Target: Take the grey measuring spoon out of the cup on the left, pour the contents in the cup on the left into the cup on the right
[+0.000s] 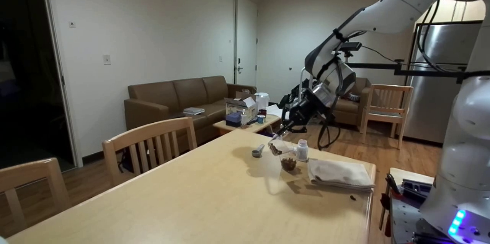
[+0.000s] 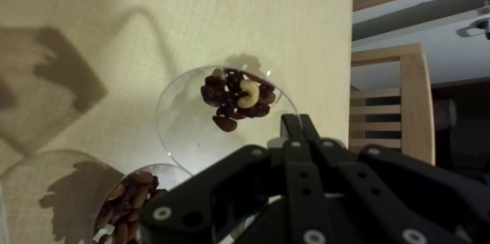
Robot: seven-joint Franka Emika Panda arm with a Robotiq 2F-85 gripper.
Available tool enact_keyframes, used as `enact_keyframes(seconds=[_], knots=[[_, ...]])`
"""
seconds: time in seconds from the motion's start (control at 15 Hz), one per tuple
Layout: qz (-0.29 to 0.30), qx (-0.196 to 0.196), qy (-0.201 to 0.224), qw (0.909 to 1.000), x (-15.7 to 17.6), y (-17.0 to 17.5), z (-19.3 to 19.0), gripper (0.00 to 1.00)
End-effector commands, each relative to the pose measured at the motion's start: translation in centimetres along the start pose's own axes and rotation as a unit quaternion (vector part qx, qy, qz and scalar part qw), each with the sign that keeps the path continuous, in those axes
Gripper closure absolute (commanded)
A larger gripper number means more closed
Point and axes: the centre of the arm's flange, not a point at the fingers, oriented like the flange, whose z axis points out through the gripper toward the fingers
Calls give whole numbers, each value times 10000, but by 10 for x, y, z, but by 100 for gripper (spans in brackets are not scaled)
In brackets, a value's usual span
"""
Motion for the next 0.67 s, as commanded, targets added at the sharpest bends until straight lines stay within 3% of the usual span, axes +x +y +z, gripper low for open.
enact_keyframes(seconds=[0.0,0.2,0.6], knots=[[-85,810,-278,9963,7,22,-1,100],[-241,1384,-626,9881,22,26,6,100],[-551,1626,-1225,9775,41,42,21,100]])
